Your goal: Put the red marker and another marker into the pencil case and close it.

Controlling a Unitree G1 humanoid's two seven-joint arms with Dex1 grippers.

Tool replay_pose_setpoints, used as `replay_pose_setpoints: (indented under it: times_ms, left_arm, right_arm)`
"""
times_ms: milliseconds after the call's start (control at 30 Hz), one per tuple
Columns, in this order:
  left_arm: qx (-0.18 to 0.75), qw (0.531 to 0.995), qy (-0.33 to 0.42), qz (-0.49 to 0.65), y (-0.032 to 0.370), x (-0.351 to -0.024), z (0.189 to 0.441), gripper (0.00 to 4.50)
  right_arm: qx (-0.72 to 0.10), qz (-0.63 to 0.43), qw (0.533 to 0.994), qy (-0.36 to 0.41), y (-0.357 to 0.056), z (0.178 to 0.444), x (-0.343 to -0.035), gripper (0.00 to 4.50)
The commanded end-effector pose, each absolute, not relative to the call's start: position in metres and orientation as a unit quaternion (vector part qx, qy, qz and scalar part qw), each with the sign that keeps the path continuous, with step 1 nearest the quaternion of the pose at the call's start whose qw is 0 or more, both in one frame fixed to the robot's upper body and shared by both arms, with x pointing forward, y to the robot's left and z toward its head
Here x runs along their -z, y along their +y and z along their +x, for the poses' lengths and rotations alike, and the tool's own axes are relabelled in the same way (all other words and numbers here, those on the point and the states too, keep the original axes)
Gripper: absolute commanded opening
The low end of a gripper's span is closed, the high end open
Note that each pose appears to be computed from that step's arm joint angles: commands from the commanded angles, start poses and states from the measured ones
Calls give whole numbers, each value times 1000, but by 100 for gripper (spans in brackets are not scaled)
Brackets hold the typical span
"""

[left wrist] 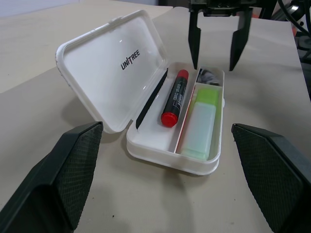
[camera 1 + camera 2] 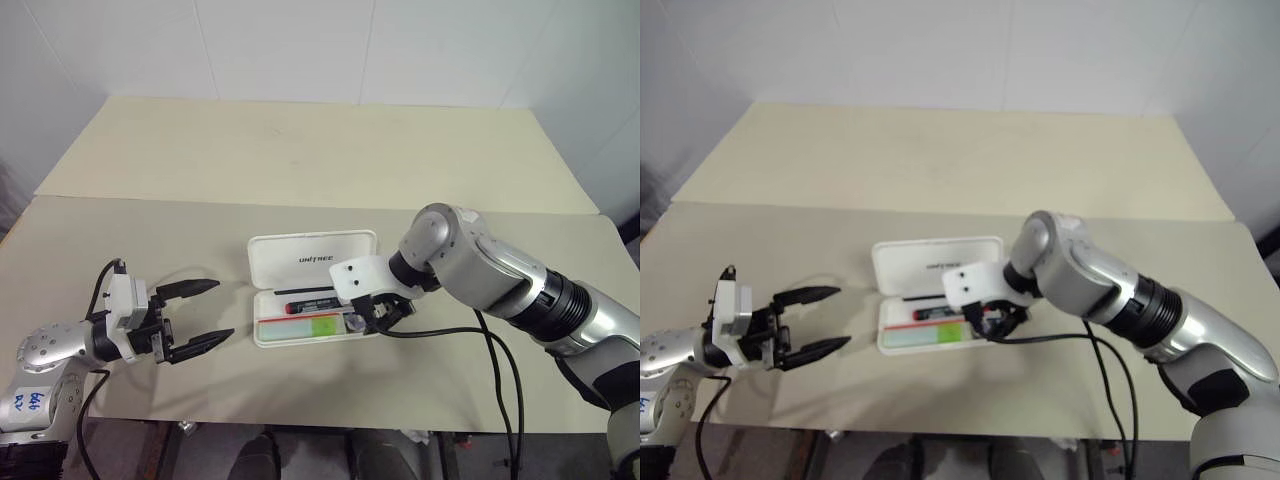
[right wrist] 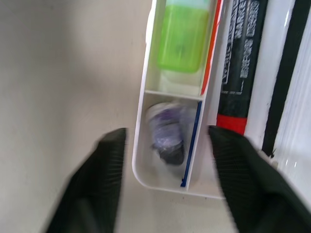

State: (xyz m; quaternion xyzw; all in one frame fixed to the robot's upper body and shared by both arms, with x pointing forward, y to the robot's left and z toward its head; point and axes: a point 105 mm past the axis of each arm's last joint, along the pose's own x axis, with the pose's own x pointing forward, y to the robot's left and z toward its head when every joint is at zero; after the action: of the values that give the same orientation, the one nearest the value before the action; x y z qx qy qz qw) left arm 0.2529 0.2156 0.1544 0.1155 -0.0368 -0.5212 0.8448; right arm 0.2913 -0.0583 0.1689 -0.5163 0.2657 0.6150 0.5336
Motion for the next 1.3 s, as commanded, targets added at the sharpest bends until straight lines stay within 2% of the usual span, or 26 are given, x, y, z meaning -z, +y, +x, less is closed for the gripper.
replay_pose_setpoints:
  times_ms: [33,67,133,300,433,567,833,933,1033,1300]
  left_arm:
    - [520,842,-55,129,216,-163,251,450]
    - [520,842,-55,129,216,-163,251,450]
    - [520,843,-54,129,217,-163,250,450]
    - [509,848,-55,134,221,-164,255,450]
    - [500,853,-61,138,225,-167,260,450]
    - [482,860,-74,147,230,-172,272,450]
    - [444,879,-74,156,241,-175,297,450]
    - [439,883,-82,145,245,-181,310,450]
    - [433,887,-76,140,248,-182,323,388]
    - [407,901,-40,147,258,-183,362,123]
  right_arm:
    - [-611,-528,535,249,-61,293,-178,433]
    - [-612,-528,535,246,-62,293,-179,447]
    - [-615,-528,534,241,-63,294,-181,447]
    - [-698,-455,539,126,-52,281,-205,447]
    - [-728,-417,544,12,-44,272,-224,447]
    - [-738,-298,585,-159,-32,259,-257,447]
    - [-749,-202,606,-175,-42,254,-256,447]
    - [-749,-177,622,-146,-49,261,-246,447]
    - [-743,-176,635,-118,-57,269,-230,450]
    - [-723,-156,662,-121,-65,281,-228,450]
